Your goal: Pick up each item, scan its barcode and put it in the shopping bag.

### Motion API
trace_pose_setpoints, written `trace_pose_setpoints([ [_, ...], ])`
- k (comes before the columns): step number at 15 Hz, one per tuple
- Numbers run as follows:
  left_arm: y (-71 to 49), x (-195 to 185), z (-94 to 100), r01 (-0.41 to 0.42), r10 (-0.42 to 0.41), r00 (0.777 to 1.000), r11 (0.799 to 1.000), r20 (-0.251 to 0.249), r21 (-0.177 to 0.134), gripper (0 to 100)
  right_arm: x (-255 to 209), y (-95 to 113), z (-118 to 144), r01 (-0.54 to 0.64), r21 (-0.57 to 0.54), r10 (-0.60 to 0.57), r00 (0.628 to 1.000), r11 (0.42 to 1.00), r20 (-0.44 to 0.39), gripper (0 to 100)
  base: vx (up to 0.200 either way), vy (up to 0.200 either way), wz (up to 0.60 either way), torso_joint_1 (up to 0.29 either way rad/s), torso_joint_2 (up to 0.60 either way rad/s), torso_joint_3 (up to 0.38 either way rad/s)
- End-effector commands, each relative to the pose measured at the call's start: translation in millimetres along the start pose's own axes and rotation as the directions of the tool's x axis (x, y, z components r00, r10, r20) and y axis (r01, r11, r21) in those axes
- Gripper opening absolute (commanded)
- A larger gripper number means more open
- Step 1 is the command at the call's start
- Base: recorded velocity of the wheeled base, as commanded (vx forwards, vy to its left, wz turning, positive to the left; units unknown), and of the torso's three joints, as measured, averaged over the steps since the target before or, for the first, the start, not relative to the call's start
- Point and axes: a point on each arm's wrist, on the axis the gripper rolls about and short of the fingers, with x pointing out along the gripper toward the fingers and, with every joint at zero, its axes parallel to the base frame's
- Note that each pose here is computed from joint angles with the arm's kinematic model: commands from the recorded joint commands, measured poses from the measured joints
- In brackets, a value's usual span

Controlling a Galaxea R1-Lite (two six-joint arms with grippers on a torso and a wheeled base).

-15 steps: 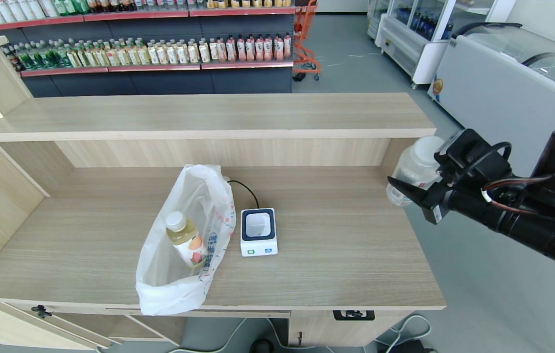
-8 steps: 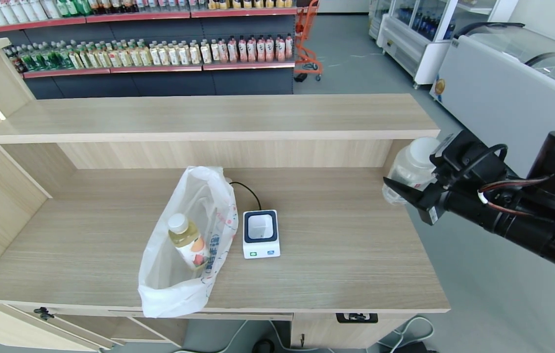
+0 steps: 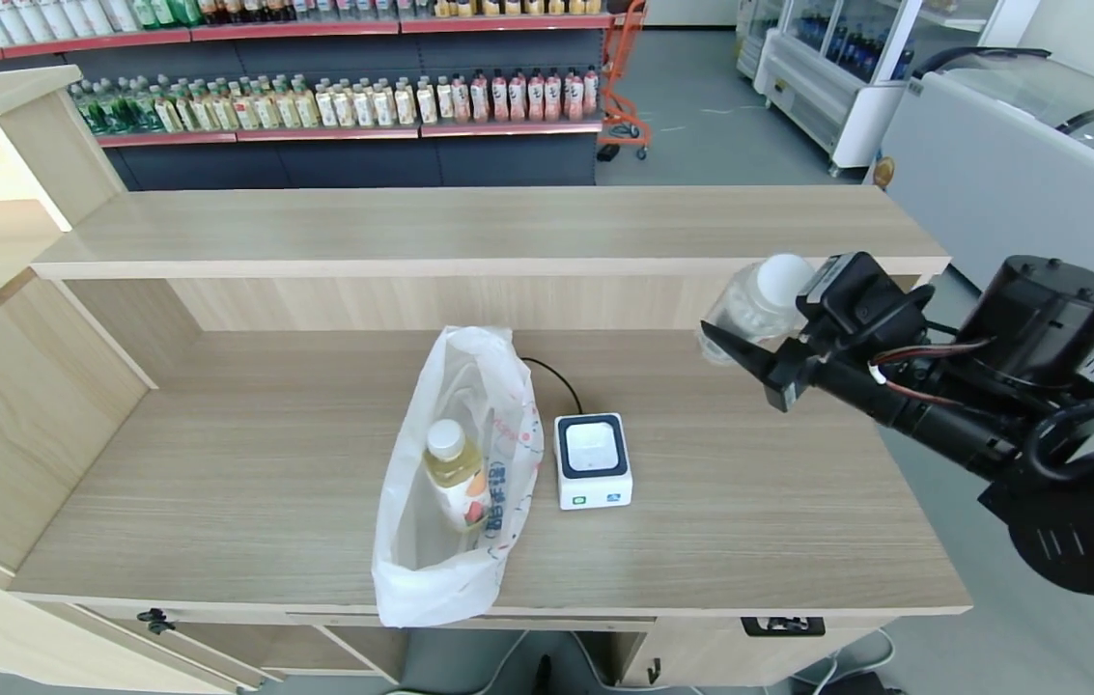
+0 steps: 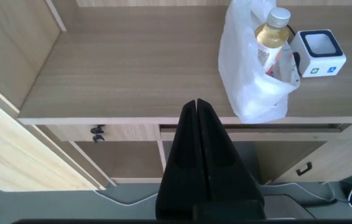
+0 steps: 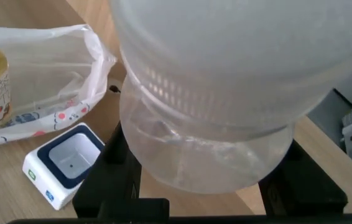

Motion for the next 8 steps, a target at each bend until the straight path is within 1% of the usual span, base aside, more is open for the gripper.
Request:
trace_pose_setpoints([
  [1, 0.0, 0.0, 0.0, 0.0, 0.0, 1.0, 1.0, 0.001, 0.001, 0, 19.8, 8.7, -22.0, -0.024, 0.007, 0.024, 1.0, 1.0, -0.01, 0, 0.0, 0.2, 0.0, 0.002, 0.0, 0.007],
  [2, 0.0, 0.0, 0.2, 0.0, 0.0, 1.0, 1.0, 0.002, 0.004, 0, 31.2, 14.8, -33.9, -0.048, 0.008, 0.048, 0.999, 0.999, 0.005, 0, 0.0, 0.2, 0.0, 0.002, 0.0, 0.002],
  [3, 0.0, -0.1, 0.4, 0.0, 0.0, 1.0, 1.0, 0.002, 0.0, 0, 35.9, 18.3, -39.9, -0.063, 0.009, 0.063, 0.998, 0.998, 0.014, 0, 0.0, 0.2, 0.0, 0.007, 0.0, 0.002],
  [6, 0.0, 0.0, 0.0, 0.0, 0.0, 1.0, 1.0, 0.001, -0.002, 0, 47.4, 28.5, -61.3, -0.045, 0.004, 0.045, 0.999, 0.999, 0.03, 0, 0.0, 0.0, 0.0, 0.0, 0.0, 0.0],
  [8, 0.0, 0.0, 0.0, 0.0, 0.0, 1.0, 1.0, 0.001, -0.002, 0, 49.6, 36.4, -75.5, -0.053, 0.01, 0.053, 0.998, 0.999, 0.016, 0, 0.0, 0.0, 0.0, 0.0, 0.0, 0.0],
])
